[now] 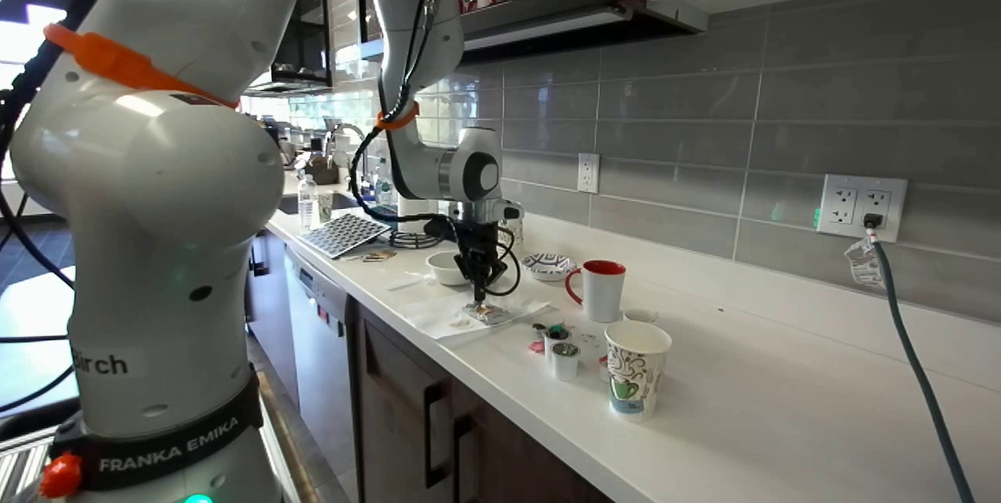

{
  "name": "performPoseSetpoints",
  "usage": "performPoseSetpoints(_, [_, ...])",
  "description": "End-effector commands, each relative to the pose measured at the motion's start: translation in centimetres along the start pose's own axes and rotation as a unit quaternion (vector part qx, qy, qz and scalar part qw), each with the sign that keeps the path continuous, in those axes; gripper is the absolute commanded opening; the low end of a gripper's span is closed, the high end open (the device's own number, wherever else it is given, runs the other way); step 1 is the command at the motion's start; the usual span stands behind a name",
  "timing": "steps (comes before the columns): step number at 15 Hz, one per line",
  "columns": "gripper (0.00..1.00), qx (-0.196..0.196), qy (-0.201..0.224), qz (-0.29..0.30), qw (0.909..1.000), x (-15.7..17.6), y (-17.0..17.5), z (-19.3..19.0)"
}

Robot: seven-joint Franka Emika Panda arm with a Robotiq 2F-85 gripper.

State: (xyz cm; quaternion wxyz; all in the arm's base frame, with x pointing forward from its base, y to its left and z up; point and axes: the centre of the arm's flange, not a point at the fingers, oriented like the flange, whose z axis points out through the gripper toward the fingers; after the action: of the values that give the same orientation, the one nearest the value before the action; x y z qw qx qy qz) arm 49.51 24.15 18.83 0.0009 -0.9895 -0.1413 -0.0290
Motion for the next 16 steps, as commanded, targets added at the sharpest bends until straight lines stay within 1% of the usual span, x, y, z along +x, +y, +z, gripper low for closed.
performPoseSetpoints(1, [0.0, 0.0, -0.02, -0.002, 0.9998, -0.9, -0.2, 0.3])
performPoseSetpoints(3, [0.0, -0.008, -0.027, -0.001, 0.9996, -1.1, 0.1, 1.0])
performPoseSetpoints(4, [0.0, -0.018, -0.024, 0.001, 0.9996, -1.1, 0.3, 1.2])
performPoseSetpoints(7, [0.0, -0.02, -0.009, -0.004, 0.9997, -1.0, 1.0, 1.4])
performPoseSetpoints(13, [0.0, 0.0, -0.006, -0.009, 0.9999, -0.7, 0.5, 0.9])
performPoseSetpoints(16, [0.0, 0.012, -0.015, -0.014, 0.9997, -0.7, 0.0, 1.5])
